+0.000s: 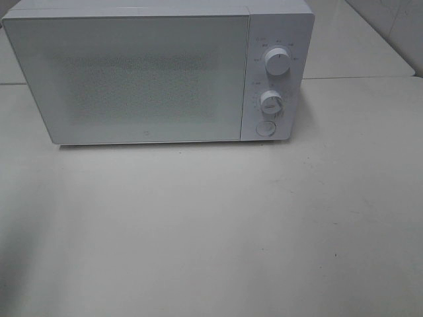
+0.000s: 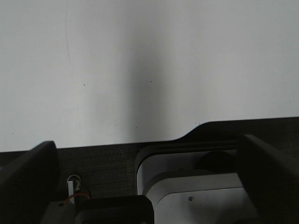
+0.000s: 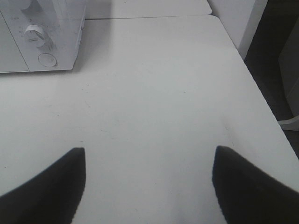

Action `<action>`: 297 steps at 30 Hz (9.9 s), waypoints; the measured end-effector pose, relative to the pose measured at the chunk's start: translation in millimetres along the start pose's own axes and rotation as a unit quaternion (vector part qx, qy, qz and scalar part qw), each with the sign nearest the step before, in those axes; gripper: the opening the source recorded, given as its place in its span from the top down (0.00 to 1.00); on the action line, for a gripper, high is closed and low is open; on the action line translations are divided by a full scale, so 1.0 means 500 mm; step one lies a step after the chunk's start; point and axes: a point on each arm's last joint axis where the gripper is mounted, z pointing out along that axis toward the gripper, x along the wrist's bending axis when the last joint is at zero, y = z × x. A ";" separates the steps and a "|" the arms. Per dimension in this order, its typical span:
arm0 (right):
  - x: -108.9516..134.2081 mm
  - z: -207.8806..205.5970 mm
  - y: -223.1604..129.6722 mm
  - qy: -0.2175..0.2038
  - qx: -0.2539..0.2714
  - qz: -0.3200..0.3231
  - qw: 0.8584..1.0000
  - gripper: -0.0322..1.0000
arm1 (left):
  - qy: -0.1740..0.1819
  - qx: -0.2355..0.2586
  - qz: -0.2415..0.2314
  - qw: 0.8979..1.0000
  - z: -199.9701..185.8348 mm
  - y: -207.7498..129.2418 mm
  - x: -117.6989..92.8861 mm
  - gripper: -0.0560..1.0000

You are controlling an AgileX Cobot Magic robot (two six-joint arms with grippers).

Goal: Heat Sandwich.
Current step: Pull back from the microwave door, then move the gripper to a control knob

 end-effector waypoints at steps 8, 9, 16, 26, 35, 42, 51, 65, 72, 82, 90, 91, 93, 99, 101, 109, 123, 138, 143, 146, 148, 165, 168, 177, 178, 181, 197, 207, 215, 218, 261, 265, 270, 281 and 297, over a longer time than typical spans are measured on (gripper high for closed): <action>0.000 0.000 0.000 0.000 0.000 0.000 1.000 0.25 | -0.001 -0.084 0.009 0.996 -0.034 -0.096 -0.003 0.04; 0.000 0.000 0.000 0.000 0.000 0.000 1.000 0.25 | -0.001 -0.111 0.015 0.994 -0.042 -0.119 -0.003 0.04; 0.000 0.000 0.000 0.000 0.000 0.000 1.000 0.25 | 0.000 -0.199 0.031 0.979 -0.055 -0.192 -0.004 0.04; 0.000 0.000 0.000 0.000 0.000 0.000 1.000 0.25 | 0.003 -0.301 0.040 0.953 -0.076 -0.248 -0.004 0.04; 0.000 0.000 0.000 0.000 0.000 0.000 1.000 0.25 | 0.002 -0.357 0.039 0.933 -0.068 -0.247 -0.003 0.04; 0.000 0.000 0.000 0.000 0.000 0.000 1.000 0.25 | 0.002 -0.359 0.039 0.932 -0.069 -0.246 -0.003 0.04; 0.000 0.000 0.000 0.000 0.000 0.000 1.000 0.25 | 0.010 -0.360 0.030 0.932 -0.068 -0.246 -0.004 0.04; 0.000 0.000 0.000 0.000 0.000 0.000 1.000 0.25 | 0.010 -0.361 0.030 0.932 -0.069 -0.246 -0.004 0.04; 0.000 0.000 0.000 0.000 0.000 0.000 1.000 0.25 | 0.010 -0.361 0.030 0.932 -0.069 -0.246 -0.004 0.04; 0.000 0.000 0.000 0.000 0.000 0.000 1.000 0.25 | 0.010 -0.361 0.030 0.932 -0.069 -0.246 -0.004 0.04; 0.000 0.000 0.000 0.000 0.000 -0.001 1.000 0.24 | 0.010 -0.361 0.030 0.932 -0.069 -0.246 -0.004 0.04; 0.000 -0.001 0.001 0.000 -0.001 -0.001 1.000 0.23 | 0.010 -0.361 0.030 0.932 -0.069 -0.246 -0.004 0.04; 0.000 -0.009 0.011 0.000 -0.014 -0.010 1.000 0.20 | 0.010 -0.361 0.030 0.932 -0.069 -0.246 -0.004 0.04; 0.003 0.007 0.049 0.003 -0.037 -0.018 0.999 0.19 | 0.010 -0.361 0.030 0.932 -0.069 -0.246 -0.004 0.04; 0.004 0.019 0.063 0.004 -0.041 -0.021 0.999 0.19 | 0.010 -0.361 0.030 0.932 -0.069 -0.246 -0.004 0.04; 0.013 0.082 0.125 0.010 -0.056 -0.023 0.998 0.19 | 0.010 -0.361 0.030 0.932 -0.069 -0.246 -0.004 0.04; 0.027 0.202 0.180 0.021 -0.041 -0.013 0.999 0.22 | 0.010 -0.361 0.030 0.932 -0.069 -0.246 -0.004 0.04; 0.042 0.334 0.202 0.034 -0.041 0.002 0.999 0.23 | 0.010 -0.361 0.030 0.932 -0.069 -0.246 -0.004 0.04; 0.047 0.380 0.186 0.042 -0.081 0.004 0.996 0.23 | 0.010 -0.361 0.030 0.932 -0.069 -0.246 -0.004 0.04; 0.050 0.412 0.155 0.043 -0.091 0.021 0.995 0.23 | 0.010 -0.361 0.030 0.932 -0.069 -0.246 -0.004 0.04; 0.052 0.418 0.146 0.044 -0.091 0.025 0.995 0.23 | 0.010 -0.361 0.030 0.932 -0.069 -0.246 -0.004 0.04; 0.160 0.469 0.067 0.029 -0.125 -0.013 0.992 0.23 | 0.010 -0.361 0.030 0.932 -0.069 -0.246 -0.004 0.04; 0.180 0.472 0.057 0.027 -0.129 -0.018 0.991 0.23 | 0.010 -0.361 0.030 0.932 -0.069 -0.246 -0.004 0.04; 0.250 0.482 0.025 0.039 -0.132 -0.045 0.990 0.23 | 0.010 -0.361 0.030 0.932 -0.069 -0.246 -0.004 0.04; 0.258 0.484 0.024 0.040 -0.134 -0.046 0.989 0.23 | 0.010 -0.361 0.030 0.932 -0.069 -0.246 -0.004 0.04; 0.273 0.488 0.022 0.042 -0.136 -0.047 0.989 0.23 | 0.010 -0.361 0.030 0.932 -0.069 -0.246 -0.004 0.04; 0.366 0.563 0.022 0.040 -0.138 -0.045 0.989 0.23 | 0.010 -0.361 0.030 0.932 -0.069 -0.246 -0.004 0.04; 0.408 0.607 0.022 0.041 -0.142 -0.042 0.988 0.23 | 0.010 -0.361 0.030 0.932 -0.069 -0.246 -0.004 0.04; 0.430 0.648 0.021 0.037 -0.144 -0.041 0.988 0.23 | 0.010 -0.361 0.030 0.932 -0.069 -0.246 -0.004 0.04; 0.428 0.663 0.025 0.033 -0.147 -0.039 0.988 0.23 | 0.010 -0.361 0.030 0.932 -0.069 -0.246 -0.004 0.04; 0.430 0.704 0.025 0.024 -0.148 0.009 0.989 0.54 | 0.010 -0.361 0.030 0.932 -0.069 -0.246 -0.004 0.04; 0.430 0.704 0.025 0.029 -0.147 0.043 0.988 0.54 | 0.010 -0.361 0.030 0.932 -0.069 -0.246 -0.004 0.04; 0.429 0.703 0.026 0.044 -0.145 0.154 0.976 0.54 | 0.010 -0.361 0.030 0.932 -0.069 -0.246 -0.004 0.04; 0.428 0.703 0.024 0.077 -0.133 0.380 0.912 0.54 | 0.010 -0.361 0.030 0.932 -0.069 -0.246 -0.004 0.04; 0.426 0.705 0.021 0.113 -0.097 0.674 0.723 0.53 | 0.010 -0.361 0.030 0.932 -0.069 -0.246 -0.004 0.04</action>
